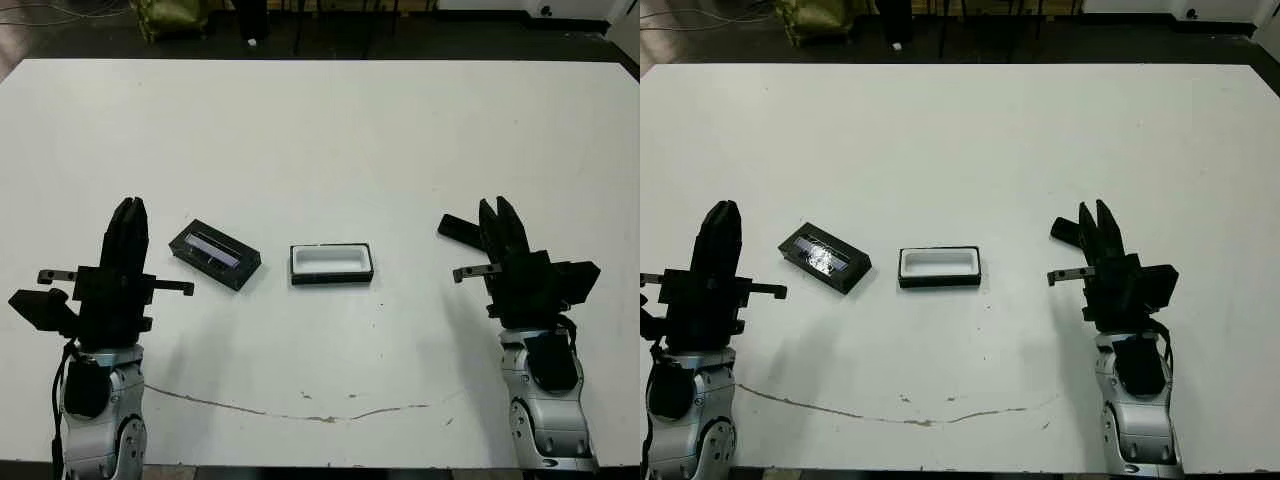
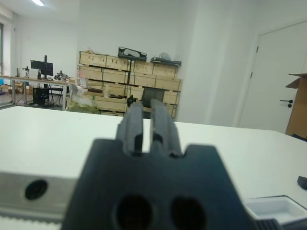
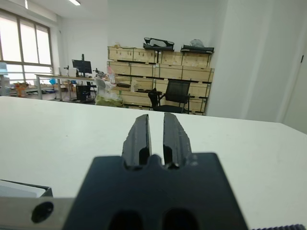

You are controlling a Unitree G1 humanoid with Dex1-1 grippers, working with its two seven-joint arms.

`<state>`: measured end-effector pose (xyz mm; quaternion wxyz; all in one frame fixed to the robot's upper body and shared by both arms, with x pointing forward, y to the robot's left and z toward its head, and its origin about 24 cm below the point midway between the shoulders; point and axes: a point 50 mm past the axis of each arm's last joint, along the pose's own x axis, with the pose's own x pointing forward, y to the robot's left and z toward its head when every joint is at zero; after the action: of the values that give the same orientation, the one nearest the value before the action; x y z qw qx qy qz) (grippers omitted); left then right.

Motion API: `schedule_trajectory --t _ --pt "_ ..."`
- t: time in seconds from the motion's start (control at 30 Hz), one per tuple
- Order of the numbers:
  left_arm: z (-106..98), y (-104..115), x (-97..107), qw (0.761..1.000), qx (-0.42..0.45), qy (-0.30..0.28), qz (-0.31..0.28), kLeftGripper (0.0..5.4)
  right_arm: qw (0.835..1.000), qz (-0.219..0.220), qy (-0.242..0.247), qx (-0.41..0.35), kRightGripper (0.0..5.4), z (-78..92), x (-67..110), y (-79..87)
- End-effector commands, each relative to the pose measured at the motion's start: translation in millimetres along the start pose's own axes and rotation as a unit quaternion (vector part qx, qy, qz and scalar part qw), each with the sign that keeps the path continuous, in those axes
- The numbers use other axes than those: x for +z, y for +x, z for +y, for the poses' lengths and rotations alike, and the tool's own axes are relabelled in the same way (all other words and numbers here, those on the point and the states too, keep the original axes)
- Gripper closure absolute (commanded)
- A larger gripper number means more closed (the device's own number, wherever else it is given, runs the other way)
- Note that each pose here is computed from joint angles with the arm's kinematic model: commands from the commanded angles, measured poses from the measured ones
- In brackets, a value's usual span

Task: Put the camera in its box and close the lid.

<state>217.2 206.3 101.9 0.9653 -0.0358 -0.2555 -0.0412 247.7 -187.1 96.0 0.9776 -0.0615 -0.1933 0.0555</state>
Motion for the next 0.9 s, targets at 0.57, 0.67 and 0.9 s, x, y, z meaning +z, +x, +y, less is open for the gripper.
schedule_trajectory --t 0.57,0.67,0.9 --pt "0 -4 -5 1.000 0.006 -0.002 0.022 5.39 1.000 -0.008 -0.009 0.020 5.40 -17.5 14.0 3.7" --pt "0 -3 -3 1.000 0.008 0.005 0.022 5.39 1.000 -0.011 -0.014 0.026 5.40 -38.6 29.1 13.4" --pt "-1 -2 -3 1.000 0.007 -0.005 0.020 5.39 0.996 0.001 -0.070 0.057 5.40 -104.8 52.2 44.2"
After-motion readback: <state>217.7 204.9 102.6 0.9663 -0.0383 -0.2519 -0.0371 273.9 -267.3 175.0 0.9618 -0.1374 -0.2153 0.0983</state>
